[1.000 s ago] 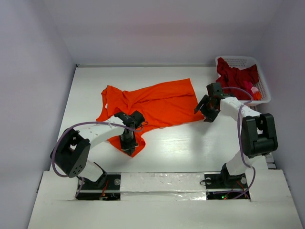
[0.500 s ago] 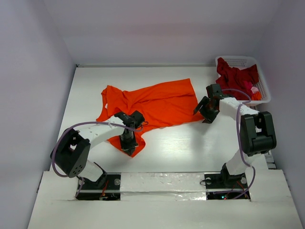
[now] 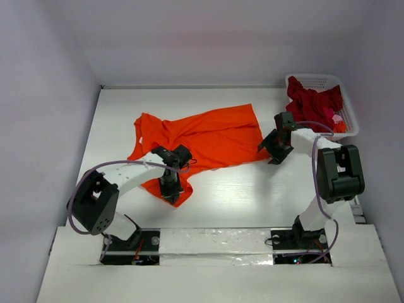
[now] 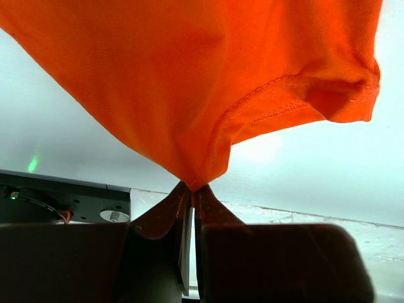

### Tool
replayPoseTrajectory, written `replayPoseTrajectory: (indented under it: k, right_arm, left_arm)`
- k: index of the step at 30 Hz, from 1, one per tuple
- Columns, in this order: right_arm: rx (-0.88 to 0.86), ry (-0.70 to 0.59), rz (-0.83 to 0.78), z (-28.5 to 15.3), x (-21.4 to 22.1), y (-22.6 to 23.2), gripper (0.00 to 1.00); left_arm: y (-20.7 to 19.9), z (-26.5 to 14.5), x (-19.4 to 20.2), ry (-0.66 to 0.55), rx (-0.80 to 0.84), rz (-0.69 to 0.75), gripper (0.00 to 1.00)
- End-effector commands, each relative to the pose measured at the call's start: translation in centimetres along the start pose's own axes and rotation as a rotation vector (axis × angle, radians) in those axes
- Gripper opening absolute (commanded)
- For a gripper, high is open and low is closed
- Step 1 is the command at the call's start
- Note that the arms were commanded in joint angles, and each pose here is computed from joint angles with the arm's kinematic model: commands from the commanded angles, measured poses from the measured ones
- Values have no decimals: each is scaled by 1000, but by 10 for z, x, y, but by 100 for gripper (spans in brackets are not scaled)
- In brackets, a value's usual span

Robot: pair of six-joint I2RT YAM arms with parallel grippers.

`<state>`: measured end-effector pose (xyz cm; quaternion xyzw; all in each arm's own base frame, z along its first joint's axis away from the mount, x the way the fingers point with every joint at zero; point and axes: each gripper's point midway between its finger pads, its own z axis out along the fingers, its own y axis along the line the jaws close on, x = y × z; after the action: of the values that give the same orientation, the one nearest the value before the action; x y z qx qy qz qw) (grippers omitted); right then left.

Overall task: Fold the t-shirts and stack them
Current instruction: Grap the side of the flattened tshirt closest away from the robot with both arms

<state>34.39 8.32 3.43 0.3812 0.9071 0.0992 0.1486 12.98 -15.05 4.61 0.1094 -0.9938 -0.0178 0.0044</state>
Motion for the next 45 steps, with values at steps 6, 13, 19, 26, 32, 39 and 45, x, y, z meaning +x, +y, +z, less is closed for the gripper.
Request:
replayPoseTrajectory:
  k: [6,13,19,26,32,39,45]
  right_arm:
    - [18,-74,58,-7,-18,-2,65]
    - [29,-78,72,-7,-20,-6,58]
    - [27,-83,73,-7,-21,-6,51]
    - [27,-81,71,-7,-21,-6,42]
    - [25,-83,66,-7,-22,-5,30]
    - [23,-80,63,-7,-22,-5,14]
    - [26,-74,63,-6,-21,-5,0]
  left_arm:
    - [-6,-13,-4,-17,24,28,0]
    - [-11,-14,-8,-21,29,37,0]
    - [-12,-15,-9,-21,31,39,0]
    - [-11,-14,-8,-20,32,36,0]
    - [-12,-15,-9,-24,35,37,0]
    - [-12,-15,-8,-24,35,36,0]
    - [-12,-17,-9,-27,34,34,0]
